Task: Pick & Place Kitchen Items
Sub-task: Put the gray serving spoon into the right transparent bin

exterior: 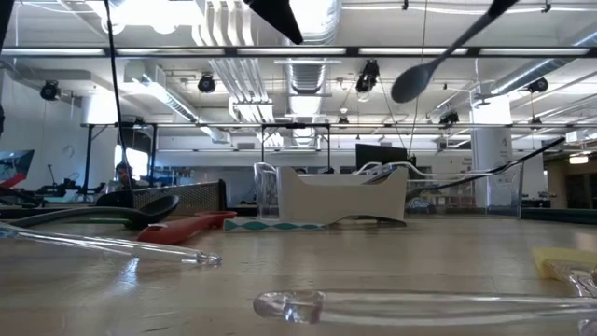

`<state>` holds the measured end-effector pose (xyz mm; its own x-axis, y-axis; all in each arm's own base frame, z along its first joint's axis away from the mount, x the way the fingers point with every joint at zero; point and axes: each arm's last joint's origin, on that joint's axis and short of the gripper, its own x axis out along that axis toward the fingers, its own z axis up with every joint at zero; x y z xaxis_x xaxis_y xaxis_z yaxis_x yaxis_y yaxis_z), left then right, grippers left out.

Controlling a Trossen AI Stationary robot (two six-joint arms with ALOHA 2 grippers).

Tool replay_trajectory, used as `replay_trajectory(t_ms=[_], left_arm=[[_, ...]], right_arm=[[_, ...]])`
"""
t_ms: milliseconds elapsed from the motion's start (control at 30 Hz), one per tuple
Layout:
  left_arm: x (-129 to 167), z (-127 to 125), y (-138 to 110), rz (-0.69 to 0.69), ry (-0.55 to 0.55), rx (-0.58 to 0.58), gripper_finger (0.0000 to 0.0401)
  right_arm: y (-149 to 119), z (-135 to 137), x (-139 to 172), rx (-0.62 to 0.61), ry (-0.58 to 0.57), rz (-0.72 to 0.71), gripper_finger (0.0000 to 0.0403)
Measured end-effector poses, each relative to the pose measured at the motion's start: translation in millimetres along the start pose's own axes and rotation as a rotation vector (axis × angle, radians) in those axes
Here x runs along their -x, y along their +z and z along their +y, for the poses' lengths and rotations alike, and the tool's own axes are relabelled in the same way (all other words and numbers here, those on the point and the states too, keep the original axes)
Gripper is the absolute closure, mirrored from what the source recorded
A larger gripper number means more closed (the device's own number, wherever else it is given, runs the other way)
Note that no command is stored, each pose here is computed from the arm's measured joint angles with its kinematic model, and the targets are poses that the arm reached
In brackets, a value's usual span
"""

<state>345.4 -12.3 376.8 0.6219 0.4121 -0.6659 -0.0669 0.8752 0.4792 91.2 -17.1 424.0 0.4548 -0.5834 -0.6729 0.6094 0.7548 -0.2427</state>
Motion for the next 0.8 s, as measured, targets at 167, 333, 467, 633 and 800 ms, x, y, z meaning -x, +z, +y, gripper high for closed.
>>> replay_trajectory(t_ms=[167,333,467,633,800], left_arm=[[0,-1,8,-0.098,-0.078,-0.014,0.017],[2,-2,17,-0.218,-0.196,-0.027,0.0169],[3,-2,21,-0.275,-0.238,-0.026,0.0169],[8,0,21,-0.287,-0.237,-0.004,0.0169],[18,6,20,-0.312,-0.231,0.017,0.0169]], right_arm=[[-21,-2,-13,0.029,-0.024,0.054,0.0354],[-35,5,-37,0.075,-0.064,0.125,0.0354],[-39,9,-55,0.104,-0.081,0.105,0.0354],[-40,7,-82,0.099,-0.076,0.099,0.0354],[-41,-4,-113,0.087,-0.044,0.15,0.0354]])
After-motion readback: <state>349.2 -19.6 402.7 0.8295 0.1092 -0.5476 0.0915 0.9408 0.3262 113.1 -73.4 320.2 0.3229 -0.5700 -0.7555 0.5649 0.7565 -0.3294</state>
